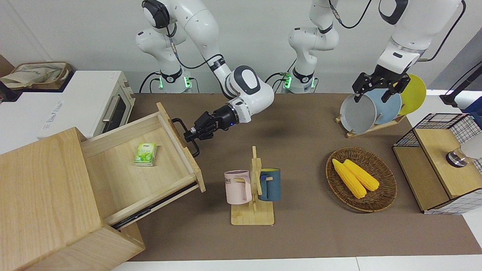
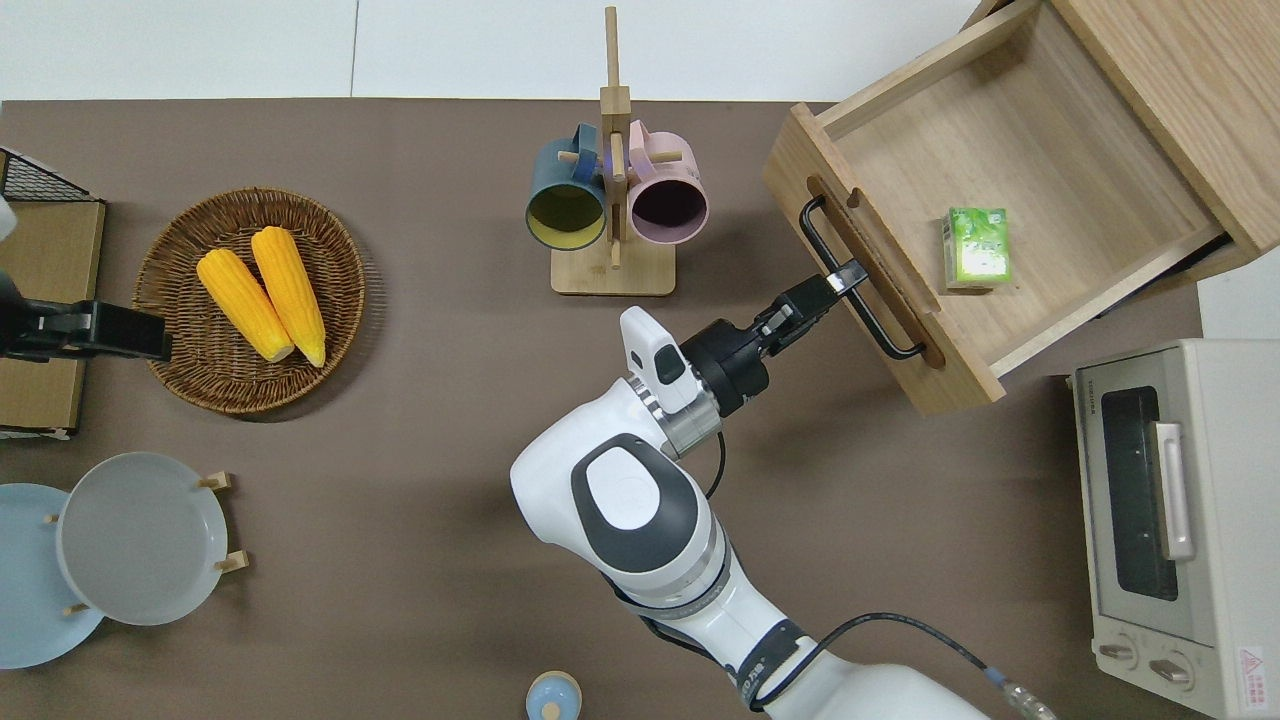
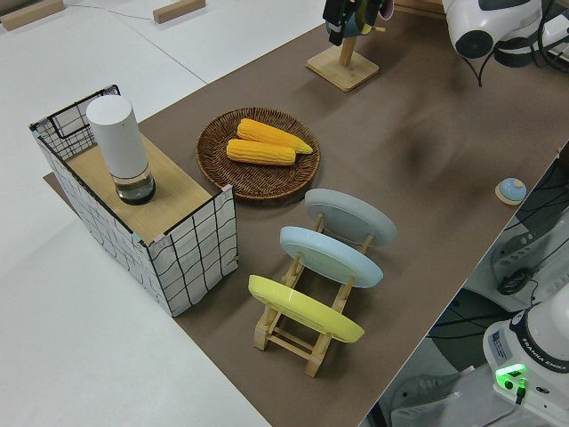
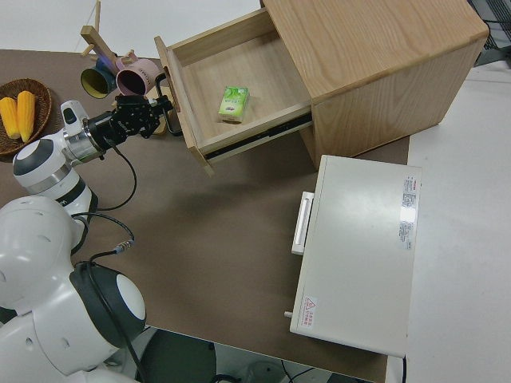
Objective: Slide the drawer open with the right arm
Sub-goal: 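Open the right gripper and back it off the drawer handle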
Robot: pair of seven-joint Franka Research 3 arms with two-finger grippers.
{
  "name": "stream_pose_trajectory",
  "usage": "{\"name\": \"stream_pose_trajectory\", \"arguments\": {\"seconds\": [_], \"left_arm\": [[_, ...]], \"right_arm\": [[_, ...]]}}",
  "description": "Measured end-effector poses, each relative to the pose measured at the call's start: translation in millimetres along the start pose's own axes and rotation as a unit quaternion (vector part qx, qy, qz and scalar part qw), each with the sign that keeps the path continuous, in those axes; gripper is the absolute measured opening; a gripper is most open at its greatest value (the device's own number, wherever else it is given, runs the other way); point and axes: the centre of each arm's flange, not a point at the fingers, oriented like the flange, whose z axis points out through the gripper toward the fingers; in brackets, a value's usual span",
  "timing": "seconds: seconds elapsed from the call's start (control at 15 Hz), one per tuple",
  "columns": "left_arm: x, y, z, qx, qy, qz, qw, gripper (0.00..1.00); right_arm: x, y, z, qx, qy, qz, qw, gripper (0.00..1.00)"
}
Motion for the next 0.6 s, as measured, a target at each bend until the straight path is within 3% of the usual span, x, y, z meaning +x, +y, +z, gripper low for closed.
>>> {"name": "stream_pose_trajectory", "arguments": {"seconds": [0.2, 0.6], "left_arm": [[0.0, 0.0, 0.0, 0.000, 0.000, 0.000, 1.0000, 0.99], [0.0, 0.0, 0.0, 0.000, 0.000, 0.000, 1.0000, 0.99]], "right_arm": [[0.5, 4.2, -11.0, 0.008, -0.001, 0.004, 1.0000, 0.18], [0.7, 4.2, -11.0, 0.009, -0.001, 0.004, 1.0000, 0.18]]}}
